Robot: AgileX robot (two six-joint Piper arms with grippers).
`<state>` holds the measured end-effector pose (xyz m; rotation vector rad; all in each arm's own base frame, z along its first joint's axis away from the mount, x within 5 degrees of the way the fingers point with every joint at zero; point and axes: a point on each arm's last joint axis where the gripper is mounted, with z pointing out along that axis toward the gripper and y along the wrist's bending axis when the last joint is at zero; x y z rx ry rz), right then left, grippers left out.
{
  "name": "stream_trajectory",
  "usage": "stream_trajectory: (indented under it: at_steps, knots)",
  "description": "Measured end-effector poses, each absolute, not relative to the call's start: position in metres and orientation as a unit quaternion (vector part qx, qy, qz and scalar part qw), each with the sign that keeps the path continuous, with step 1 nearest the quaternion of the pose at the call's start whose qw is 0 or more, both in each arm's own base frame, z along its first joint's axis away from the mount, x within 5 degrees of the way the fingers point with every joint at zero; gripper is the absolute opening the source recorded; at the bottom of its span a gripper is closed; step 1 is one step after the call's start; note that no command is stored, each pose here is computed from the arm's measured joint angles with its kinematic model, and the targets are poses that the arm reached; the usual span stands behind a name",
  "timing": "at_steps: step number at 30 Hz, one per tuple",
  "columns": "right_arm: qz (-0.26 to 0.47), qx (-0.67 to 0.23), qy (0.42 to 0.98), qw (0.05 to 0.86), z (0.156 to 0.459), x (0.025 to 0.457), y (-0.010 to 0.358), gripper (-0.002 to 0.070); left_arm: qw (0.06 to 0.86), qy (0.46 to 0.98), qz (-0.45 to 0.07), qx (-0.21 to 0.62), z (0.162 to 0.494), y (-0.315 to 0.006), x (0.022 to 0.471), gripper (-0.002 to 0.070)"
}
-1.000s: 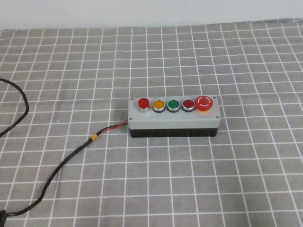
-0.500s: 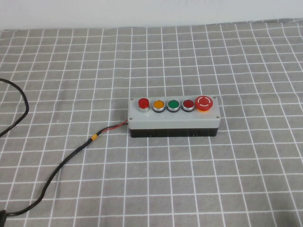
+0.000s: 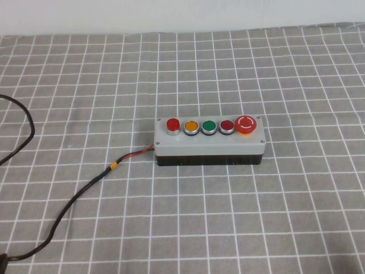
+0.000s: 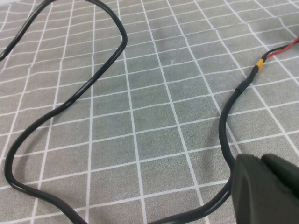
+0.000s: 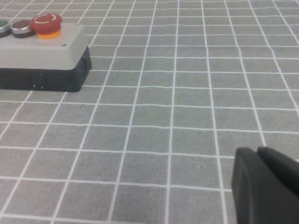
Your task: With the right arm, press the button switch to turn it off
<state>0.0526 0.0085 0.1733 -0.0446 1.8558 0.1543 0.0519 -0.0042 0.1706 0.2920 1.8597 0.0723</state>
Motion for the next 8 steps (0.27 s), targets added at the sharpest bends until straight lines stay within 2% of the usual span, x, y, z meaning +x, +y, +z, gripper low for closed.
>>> stream_trajectory:
  at_steps: [8]
  knots:
    - [0.067,-0.019,0.799,0.598,0.1734,0.0527,0.0086,-0.0016,0.588,0.798,0.031,0.125,0.1706,-0.0042,0.0519,-0.0003]
